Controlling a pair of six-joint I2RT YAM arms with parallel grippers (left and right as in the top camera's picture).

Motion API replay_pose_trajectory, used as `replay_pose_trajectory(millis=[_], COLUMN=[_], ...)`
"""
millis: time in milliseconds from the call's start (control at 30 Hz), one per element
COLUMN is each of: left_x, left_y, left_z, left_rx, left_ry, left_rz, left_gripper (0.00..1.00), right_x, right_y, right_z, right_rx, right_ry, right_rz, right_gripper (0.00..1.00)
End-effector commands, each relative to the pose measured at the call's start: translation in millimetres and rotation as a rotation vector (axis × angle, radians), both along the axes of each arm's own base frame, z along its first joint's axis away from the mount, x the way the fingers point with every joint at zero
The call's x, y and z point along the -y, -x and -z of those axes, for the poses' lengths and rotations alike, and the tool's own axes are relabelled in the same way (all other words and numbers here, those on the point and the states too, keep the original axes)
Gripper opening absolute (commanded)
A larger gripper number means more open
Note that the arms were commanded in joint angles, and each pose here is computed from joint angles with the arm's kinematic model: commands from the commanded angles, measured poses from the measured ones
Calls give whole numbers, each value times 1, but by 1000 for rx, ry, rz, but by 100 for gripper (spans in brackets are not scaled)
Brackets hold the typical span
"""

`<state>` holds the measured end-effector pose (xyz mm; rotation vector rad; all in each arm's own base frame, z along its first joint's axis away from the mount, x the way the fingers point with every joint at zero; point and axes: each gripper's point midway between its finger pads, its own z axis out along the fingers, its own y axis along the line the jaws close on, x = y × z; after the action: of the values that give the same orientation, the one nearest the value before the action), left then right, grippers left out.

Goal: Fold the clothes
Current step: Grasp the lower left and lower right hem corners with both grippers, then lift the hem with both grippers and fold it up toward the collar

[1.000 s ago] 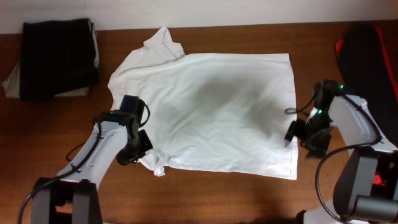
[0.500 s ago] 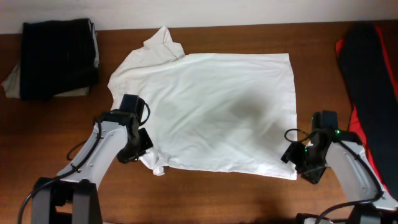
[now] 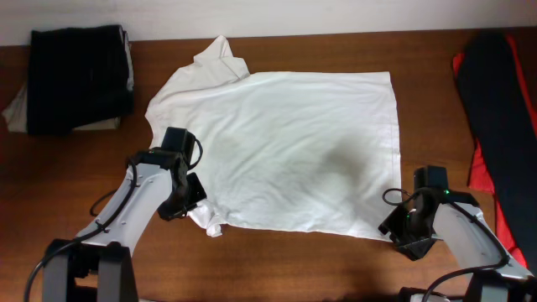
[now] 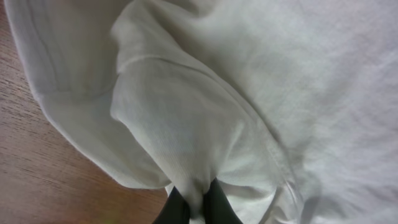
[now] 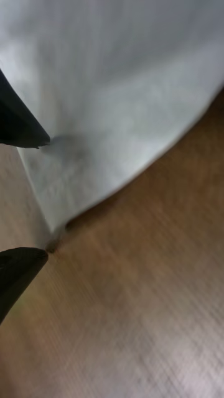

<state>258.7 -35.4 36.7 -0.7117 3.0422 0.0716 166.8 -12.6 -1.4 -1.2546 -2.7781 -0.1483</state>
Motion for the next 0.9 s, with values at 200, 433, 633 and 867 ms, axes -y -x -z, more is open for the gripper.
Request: replay_pose_trajectory(millis=[200, 433, 633, 867], left_x=[2, 1, 1, 0], left_y=[-3, -1, 3, 10], left_z=[-4, -4, -6, -57], left_rx=[12, 4, -11, 142], left_ry=[10, 9, 7, 32], left_rz=[14, 14, 49, 50], left_gripper=[1, 1, 1, 1], right_x=[9, 8, 7, 18], right_y=[-8, -2, 0, -24], right_z=[3, 9, 9, -30], right_rx=[24, 13, 4, 54], right_ry=[56, 56, 52, 92], right_rz=[52, 67, 93, 84], right_gripper=[59, 35, 4, 4])
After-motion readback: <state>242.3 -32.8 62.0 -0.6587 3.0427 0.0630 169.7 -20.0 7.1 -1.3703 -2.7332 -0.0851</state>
